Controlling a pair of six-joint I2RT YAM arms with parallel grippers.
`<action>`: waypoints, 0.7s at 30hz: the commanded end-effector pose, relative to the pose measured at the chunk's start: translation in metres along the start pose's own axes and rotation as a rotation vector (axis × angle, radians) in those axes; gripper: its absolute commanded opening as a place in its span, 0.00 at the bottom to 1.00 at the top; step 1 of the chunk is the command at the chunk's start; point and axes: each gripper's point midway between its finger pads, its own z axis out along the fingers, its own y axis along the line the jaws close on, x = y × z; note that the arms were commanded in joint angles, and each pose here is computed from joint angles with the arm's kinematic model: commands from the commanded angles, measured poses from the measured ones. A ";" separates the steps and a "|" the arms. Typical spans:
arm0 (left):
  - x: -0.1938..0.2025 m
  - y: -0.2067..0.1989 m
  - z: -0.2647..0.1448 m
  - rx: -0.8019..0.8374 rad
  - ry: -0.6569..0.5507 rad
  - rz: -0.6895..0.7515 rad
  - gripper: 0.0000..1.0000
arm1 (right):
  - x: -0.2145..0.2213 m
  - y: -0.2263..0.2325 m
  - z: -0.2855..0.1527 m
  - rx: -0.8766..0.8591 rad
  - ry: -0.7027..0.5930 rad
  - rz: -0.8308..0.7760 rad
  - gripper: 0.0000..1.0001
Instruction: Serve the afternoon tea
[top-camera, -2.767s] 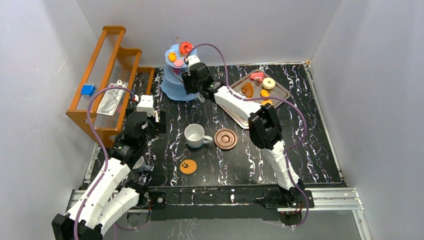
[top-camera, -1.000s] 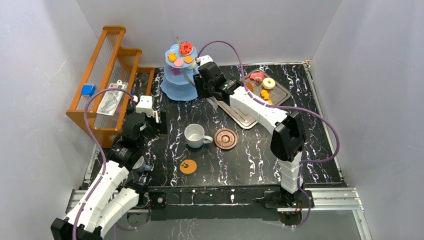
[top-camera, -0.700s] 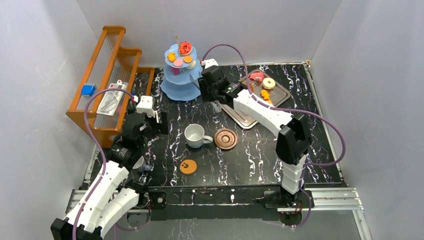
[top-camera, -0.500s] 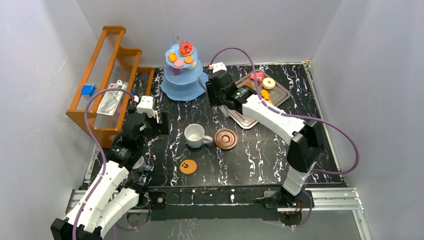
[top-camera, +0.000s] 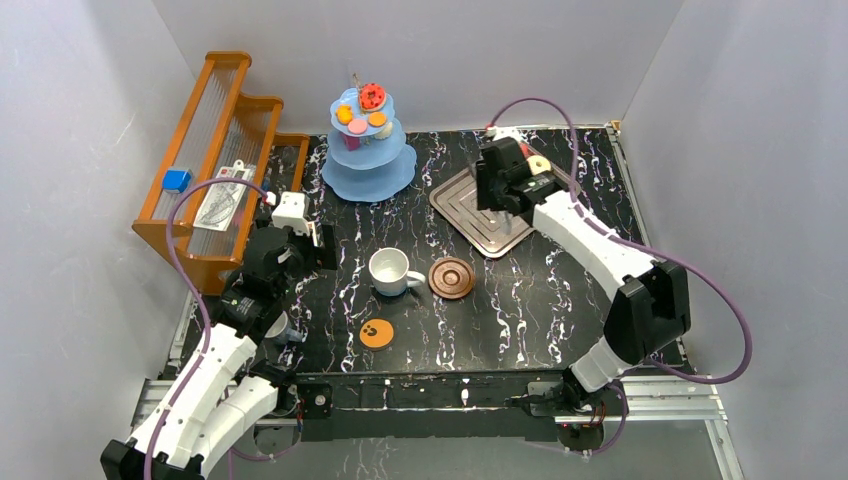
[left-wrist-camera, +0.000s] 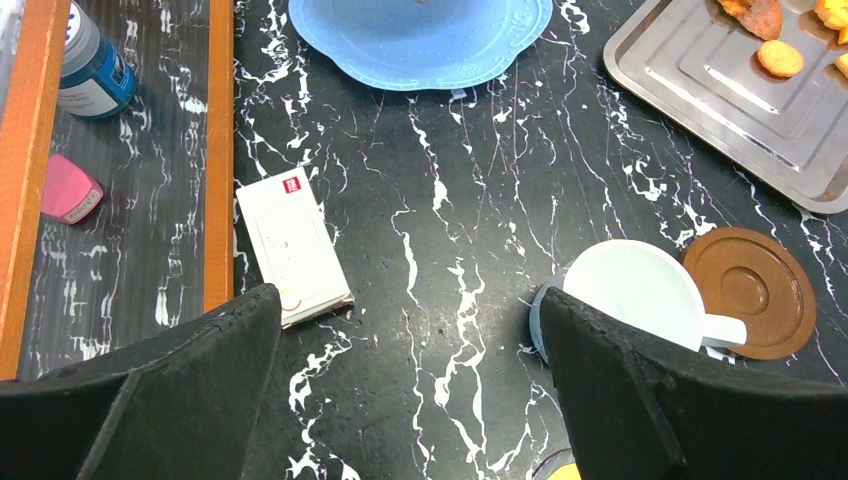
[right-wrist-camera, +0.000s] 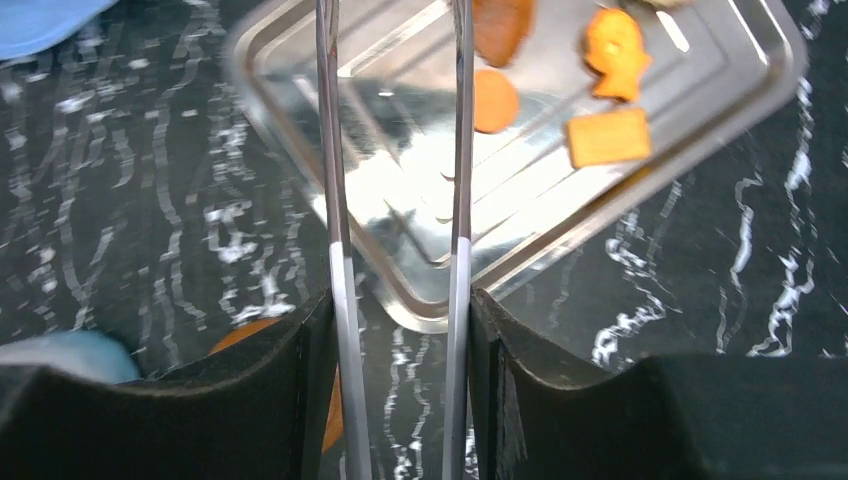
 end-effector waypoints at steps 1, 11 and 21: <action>-0.020 -0.004 -0.007 0.021 -0.060 -0.018 0.98 | -0.003 -0.040 0.003 0.026 0.000 0.072 0.54; -0.021 -0.007 -0.007 0.038 -0.059 -0.018 0.98 | 0.000 -0.069 0.041 0.033 0.010 0.046 0.56; -0.023 -0.004 -0.011 0.027 -0.073 -0.020 0.98 | 0.000 -0.083 0.076 0.062 0.027 -0.027 0.59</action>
